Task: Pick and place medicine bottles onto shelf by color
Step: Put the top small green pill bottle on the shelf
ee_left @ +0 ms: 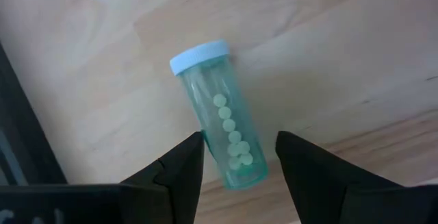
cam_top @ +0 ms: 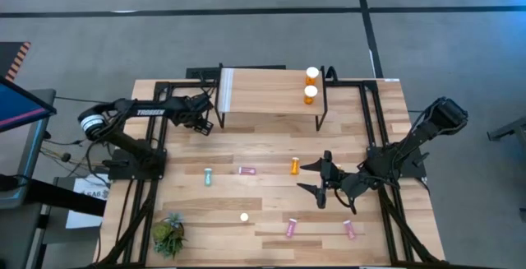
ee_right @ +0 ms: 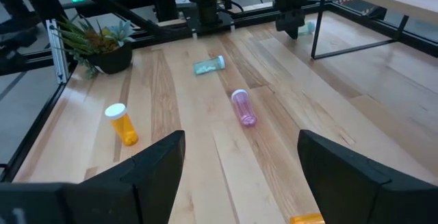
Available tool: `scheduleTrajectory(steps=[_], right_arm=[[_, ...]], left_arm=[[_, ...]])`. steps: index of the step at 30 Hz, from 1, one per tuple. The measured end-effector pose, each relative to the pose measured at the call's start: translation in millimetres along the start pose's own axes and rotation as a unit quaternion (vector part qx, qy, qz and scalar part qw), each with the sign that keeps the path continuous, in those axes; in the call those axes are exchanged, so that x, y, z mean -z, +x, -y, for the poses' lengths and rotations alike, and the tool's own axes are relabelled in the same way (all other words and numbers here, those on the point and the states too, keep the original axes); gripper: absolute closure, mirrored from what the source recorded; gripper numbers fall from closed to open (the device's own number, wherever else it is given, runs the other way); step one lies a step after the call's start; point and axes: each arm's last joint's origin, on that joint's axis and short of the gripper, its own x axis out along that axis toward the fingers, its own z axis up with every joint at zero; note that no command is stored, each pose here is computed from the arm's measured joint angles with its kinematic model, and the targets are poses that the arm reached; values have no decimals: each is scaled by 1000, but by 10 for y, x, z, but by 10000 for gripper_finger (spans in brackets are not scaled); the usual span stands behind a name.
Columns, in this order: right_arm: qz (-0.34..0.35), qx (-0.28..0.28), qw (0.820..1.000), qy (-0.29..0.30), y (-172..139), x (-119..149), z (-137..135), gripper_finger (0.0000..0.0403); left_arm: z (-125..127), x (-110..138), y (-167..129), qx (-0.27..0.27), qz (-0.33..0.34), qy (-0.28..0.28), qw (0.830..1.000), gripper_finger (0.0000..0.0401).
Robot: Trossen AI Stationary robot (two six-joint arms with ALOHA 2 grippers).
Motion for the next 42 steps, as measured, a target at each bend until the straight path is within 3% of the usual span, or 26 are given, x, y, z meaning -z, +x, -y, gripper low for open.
scheduleTrajectory(steps=[5,15,26,32,42], right_arm=[[0,0,1000,0,0,0,0,97],[-1,0,1000,-2,0,3,1,97],[-1,0,1000,-2,0,3,1,97],[0,0,1000,0,0,0,0,97],[0,-1,1000,1,0,-1,-1,97]], left_arm=[[7,4,25,-3,-6,2,1000,238],[-14,11,-44,15,4,-4,1000,318],[-38,81,-100,3,-11,29,1000,314],[-103,152,-368,-5,34,32,999,317],[-288,461,-1050,91,176,-20,980,318]])
